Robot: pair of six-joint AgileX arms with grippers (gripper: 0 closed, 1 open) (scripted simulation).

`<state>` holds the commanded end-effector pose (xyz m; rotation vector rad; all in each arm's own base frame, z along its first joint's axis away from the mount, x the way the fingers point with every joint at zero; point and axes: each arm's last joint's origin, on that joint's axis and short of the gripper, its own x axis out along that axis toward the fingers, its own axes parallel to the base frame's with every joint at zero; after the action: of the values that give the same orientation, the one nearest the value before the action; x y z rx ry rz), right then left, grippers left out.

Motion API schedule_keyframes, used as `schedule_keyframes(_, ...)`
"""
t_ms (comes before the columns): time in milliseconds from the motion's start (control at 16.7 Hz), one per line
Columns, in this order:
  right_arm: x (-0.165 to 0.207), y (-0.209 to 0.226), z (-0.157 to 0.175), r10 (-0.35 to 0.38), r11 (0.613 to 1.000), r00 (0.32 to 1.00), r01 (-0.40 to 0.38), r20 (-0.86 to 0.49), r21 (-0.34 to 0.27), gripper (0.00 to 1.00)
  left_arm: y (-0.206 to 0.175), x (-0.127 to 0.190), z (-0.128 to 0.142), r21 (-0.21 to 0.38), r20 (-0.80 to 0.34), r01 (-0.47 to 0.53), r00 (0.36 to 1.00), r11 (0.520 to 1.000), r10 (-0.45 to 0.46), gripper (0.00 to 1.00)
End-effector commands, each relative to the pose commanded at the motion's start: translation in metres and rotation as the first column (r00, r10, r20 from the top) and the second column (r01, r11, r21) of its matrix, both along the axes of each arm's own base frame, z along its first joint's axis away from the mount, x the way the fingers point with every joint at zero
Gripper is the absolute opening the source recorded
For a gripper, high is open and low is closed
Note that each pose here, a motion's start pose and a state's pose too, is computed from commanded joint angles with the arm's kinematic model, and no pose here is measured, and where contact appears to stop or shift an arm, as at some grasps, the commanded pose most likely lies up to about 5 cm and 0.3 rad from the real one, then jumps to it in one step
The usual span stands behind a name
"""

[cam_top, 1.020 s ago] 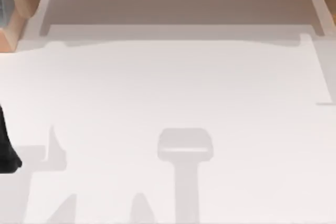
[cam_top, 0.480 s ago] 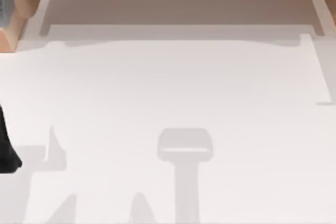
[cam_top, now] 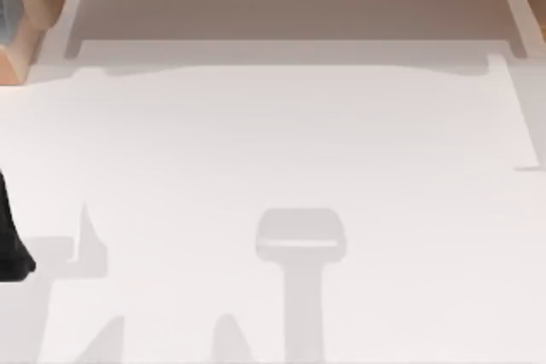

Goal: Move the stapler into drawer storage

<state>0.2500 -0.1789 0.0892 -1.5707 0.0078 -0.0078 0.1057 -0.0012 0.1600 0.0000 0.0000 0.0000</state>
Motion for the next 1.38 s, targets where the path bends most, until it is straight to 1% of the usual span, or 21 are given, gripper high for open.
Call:
schedule_keyframes(60,0.0,0.0,0.0,0.0,1.0,1.0,0.0,0.0,0.0,1.0,0.0,0.0,0.0,0.0,0.0,0.0,1.0,1.0,0.0,1.0)
schedule_keyframes(840,0.0,0.0,0.0,0.0,1.0,1.0,0.0,0.0,0.0,0.02,0.0,0.0,0.0,0.0,0.0,0.0,1.0,1.0,0.0,1.0)
schedule_keyframes(900,0.0,0.0,0.0,0.0,1.0,1.0,0.0,0.0,0.0,0.0,0.0,0.0,0.0,0.0,0.0,0.0,1.0,1.0,0.0,1.0)
schedule_keyframes(1380,-0.0005,-0.0003,-0.001,-0.002,1.0,1.0,0.002,-0.004,0.005,0.0,0.0,0.0,0.0,0.0,0.0,0.0,1.0,1.0,0.0,1.0)
